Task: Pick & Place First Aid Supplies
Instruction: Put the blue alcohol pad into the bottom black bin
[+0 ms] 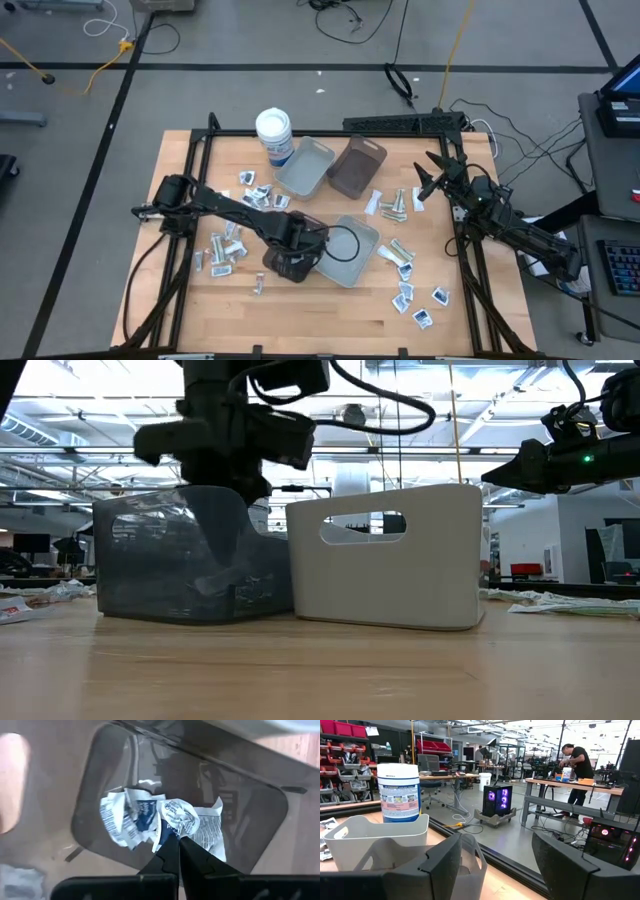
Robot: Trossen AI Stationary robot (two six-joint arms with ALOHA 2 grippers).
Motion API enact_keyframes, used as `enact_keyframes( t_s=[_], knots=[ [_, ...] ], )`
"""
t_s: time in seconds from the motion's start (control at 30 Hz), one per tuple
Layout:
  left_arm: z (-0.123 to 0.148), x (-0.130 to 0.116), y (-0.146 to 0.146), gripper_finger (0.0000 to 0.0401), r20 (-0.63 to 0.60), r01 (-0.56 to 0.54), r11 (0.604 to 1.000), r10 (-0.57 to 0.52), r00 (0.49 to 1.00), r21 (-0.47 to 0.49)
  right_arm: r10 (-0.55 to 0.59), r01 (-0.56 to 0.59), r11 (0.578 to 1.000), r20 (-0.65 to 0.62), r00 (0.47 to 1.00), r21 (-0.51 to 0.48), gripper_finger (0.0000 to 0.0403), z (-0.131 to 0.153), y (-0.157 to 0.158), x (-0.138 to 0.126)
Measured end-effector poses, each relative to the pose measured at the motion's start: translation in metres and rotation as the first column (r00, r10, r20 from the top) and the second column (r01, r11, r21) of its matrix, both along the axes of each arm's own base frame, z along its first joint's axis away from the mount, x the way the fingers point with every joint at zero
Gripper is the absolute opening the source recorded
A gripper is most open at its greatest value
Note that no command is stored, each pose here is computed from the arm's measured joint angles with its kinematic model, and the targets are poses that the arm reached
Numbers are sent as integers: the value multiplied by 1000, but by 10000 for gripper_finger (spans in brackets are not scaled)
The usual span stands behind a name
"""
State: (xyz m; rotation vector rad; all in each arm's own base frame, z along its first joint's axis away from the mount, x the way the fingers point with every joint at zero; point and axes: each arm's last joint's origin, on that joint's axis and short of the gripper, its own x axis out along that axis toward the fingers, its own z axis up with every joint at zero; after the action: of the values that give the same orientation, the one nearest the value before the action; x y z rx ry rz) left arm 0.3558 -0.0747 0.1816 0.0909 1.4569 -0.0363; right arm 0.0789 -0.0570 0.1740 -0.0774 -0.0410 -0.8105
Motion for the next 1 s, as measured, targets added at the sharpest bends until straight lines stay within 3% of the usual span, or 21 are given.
enact_keyframes(
  t_s=[0.27, 0.53, 0.7, 0.87, 1.0],
  knots=[
    [-3, -2, -1, 38, -10, 15, 1000, -16, 1000, -5, 0, 0, 1000, 0, 1000, 0, 238, 0, 0, 0],
    [-3, -2, -1, 150, -11, 17, 1000, -17, 1000, -6, 0, 0, 1000, 0, 1000, 0, 238, 0, 0, 0],
    [4, -4, -1, 198, 2, -12, 1000, 12, 1000, -13, 0, 0, 1000, 0, 1000, 0, 238, 0, 0, 0],
    [30, -7, 0, 213, 113, -28, 999, 31, 993, -33, 0, 0, 1000, 0, 1000, 0, 238, 0, 0, 0],
    [62, -10, -4, 214, 290, -17, 998, 35, 956, -63, 0, 0, 1000, 1, 1000, -1, 238, 0, 0, 0]
  ],
)
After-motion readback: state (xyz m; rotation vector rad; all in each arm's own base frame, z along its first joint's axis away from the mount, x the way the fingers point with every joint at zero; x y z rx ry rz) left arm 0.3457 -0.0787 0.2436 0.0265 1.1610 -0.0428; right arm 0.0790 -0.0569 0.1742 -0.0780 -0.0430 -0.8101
